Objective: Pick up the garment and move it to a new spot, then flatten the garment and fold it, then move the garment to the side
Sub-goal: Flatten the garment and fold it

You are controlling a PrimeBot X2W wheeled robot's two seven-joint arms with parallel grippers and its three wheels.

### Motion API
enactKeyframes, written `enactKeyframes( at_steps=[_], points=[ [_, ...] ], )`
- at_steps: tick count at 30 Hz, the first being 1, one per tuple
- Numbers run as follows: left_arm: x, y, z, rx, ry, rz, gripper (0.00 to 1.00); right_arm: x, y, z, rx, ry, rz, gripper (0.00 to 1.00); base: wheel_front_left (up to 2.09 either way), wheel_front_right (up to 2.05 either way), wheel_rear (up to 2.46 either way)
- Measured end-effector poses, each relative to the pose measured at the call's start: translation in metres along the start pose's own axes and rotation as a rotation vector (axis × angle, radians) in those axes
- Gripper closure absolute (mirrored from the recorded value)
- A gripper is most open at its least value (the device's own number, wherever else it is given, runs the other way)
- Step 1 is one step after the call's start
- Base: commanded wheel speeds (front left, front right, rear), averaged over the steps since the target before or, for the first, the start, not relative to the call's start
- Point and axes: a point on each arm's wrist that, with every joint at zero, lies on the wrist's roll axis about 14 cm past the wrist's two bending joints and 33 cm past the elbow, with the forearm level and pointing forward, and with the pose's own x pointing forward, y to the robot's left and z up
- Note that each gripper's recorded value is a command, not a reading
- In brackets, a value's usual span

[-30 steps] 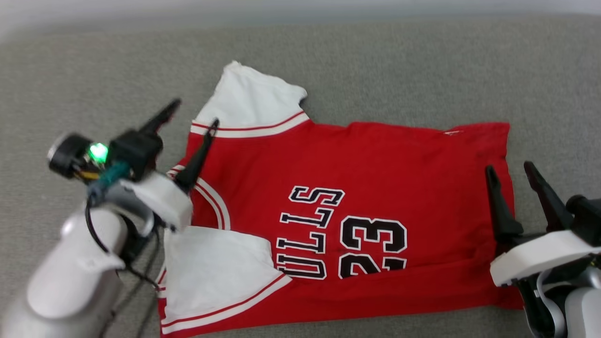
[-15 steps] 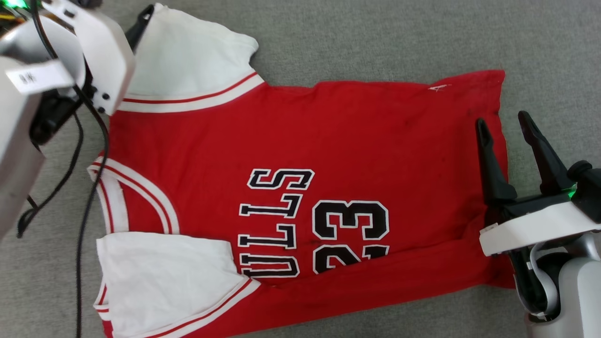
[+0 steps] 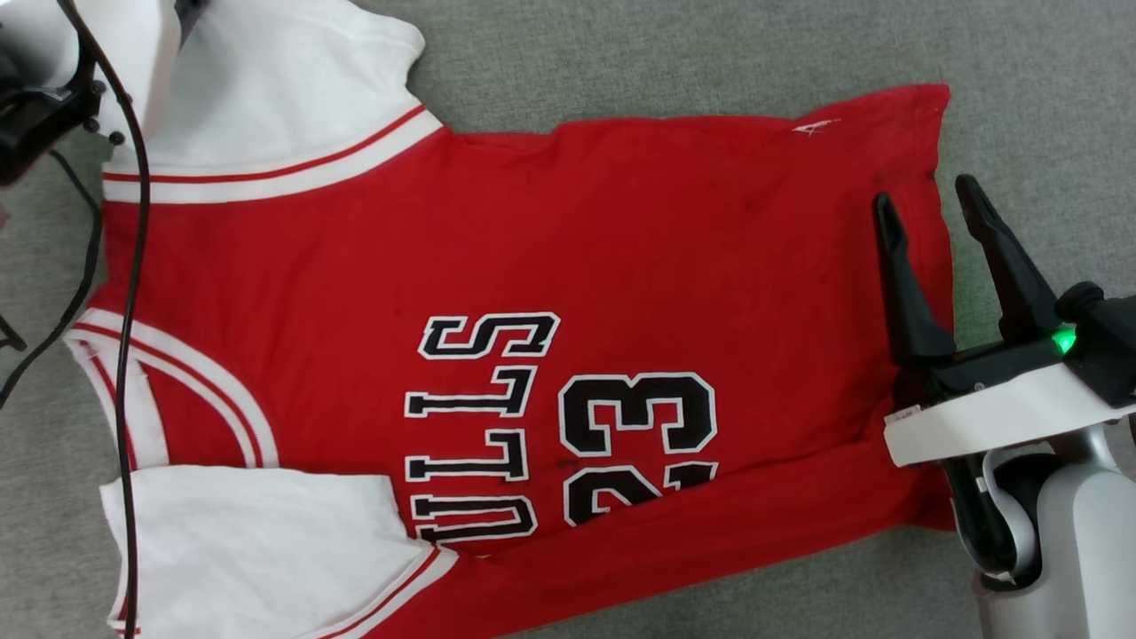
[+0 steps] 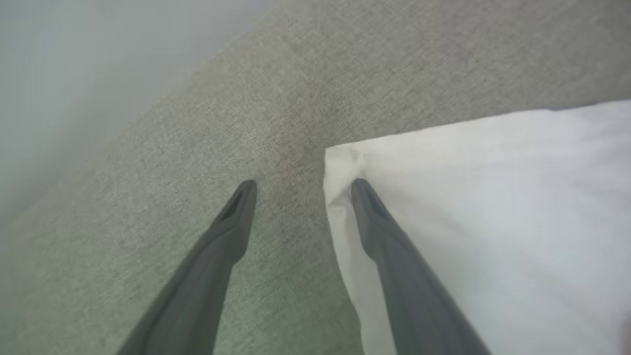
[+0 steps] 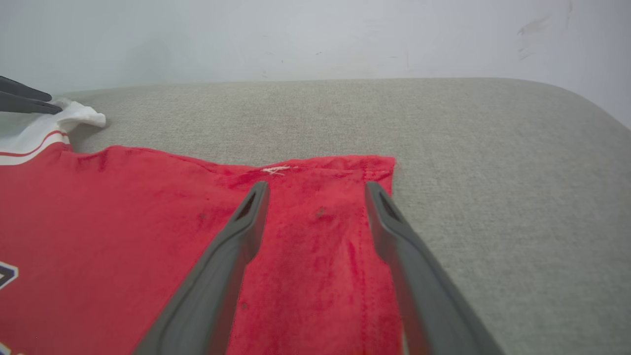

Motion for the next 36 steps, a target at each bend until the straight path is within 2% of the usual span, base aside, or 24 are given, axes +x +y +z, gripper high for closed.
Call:
enactKeyframes(
  at_steps=[6,8,11,15,20,26,30,36],
  points=[
    [0.017,-0.003,-0.013,-0.026,0.046,-0.010,0.00,0.002,-0.001,-0.003,-0.005,0.002,-0.001,0.00,0.00,0.00,0.00],
    [0.018,-0.006,-0.017,-0.048,0.070,-0.023,1.00,0.002,0.000,-0.003,-0.004,0.000,0.000,0.00,0.00,0.00,0.00],
    [0.016,-0.017,-0.016,-0.065,0.084,-0.057,1.00,0.002,0.001,-0.001,-0.006,-0.003,0.002,0.00,0.00,0.00,0.00],
    [0.008,-0.014,-0.010,-0.081,0.024,-0.040,1.00,0.001,0.002,0.004,-0.007,-0.014,0.006,0.00,0.00,0.00,0.00],
    [-0.014,0.000,0.012,-0.067,-0.111,0.040,1.00,-0.003,0.003,0.011,-0.011,-0.016,0.012,0.00,0.00,0.00,0.00],
    [-0.051,-0.007,0.039,-0.070,-0.279,0.054,1.00,-0.013,0.004,0.021,-0.028,-0.007,0.031,0.00,0.00,0.00,0.00],
    [-0.085,-0.027,0.043,-0.104,-0.372,0.036,1.00,-0.023,-0.001,0.013,-0.090,0.118,0.056,0.00,0.00,0.00,0.00],
    [-0.128,-0.027,0.032,-0.115,-0.441,0.074,1.00,-0.009,-0.005,0.024,-0.179,0.238,0.100,0.00,0.00,0.00,0.00]
  ],
)
